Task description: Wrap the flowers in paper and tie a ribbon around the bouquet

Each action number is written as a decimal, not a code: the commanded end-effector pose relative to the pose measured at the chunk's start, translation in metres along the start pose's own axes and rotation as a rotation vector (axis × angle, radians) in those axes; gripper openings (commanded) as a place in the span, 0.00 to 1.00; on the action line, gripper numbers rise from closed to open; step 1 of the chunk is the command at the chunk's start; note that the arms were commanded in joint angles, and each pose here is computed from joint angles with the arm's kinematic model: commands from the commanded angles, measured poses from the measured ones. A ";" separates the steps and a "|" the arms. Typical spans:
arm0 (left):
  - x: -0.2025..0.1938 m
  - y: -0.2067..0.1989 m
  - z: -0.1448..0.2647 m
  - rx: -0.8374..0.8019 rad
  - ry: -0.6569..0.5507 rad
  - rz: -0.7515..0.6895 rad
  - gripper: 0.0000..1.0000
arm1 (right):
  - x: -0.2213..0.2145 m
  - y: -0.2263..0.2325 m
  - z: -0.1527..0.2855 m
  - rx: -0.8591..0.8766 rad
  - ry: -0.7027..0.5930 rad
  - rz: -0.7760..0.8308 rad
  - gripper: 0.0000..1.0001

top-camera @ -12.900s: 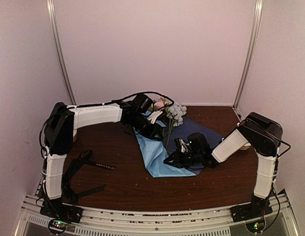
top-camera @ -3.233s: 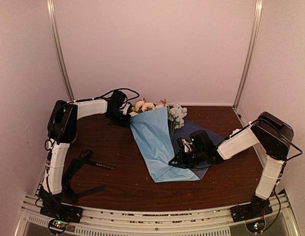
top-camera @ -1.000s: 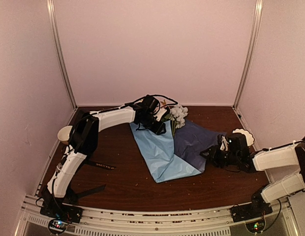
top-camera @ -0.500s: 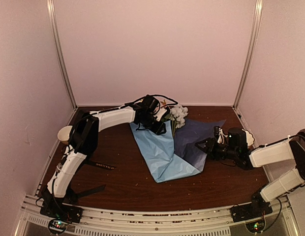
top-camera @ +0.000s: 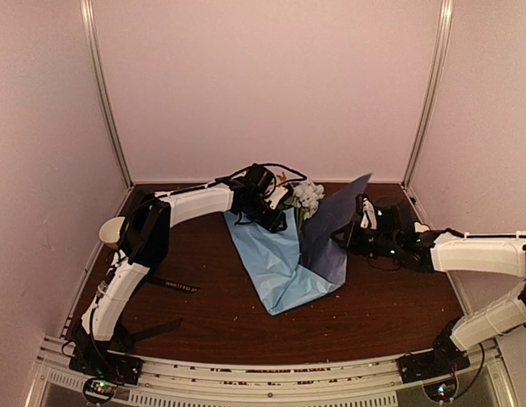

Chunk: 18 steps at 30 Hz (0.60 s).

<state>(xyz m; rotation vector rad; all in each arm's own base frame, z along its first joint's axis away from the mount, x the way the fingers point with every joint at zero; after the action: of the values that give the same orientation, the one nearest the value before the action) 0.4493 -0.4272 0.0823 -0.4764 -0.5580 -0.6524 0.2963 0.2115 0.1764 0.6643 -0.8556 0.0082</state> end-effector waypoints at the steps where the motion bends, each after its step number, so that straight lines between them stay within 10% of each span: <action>1: -0.004 -0.002 -0.010 -0.022 0.002 -0.015 0.42 | 0.000 0.026 -0.001 -0.133 0.046 0.235 0.00; 10: -0.003 -0.002 -0.010 -0.035 0.000 -0.011 0.44 | -0.035 0.130 -0.052 0.070 0.187 0.523 0.00; 18: -0.001 0.012 -0.009 -0.080 -0.018 0.054 0.44 | -0.086 0.132 -0.092 0.119 0.329 0.622 0.03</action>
<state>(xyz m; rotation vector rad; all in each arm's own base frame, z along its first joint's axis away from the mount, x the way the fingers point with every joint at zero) 0.4489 -0.4271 0.0834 -0.5144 -0.5424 -0.6547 0.2766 0.3737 0.1659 0.4697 -0.7755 0.6031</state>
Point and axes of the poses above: each gripper's point midway between its finger pads, its own z axis back along the fingers, its own y axis along the line the jaws close on, x = y × z, the point moved 4 cm from there along z, back along the fingers, and after that the axes turned 8 degrees about z, right-handed, at the moved point
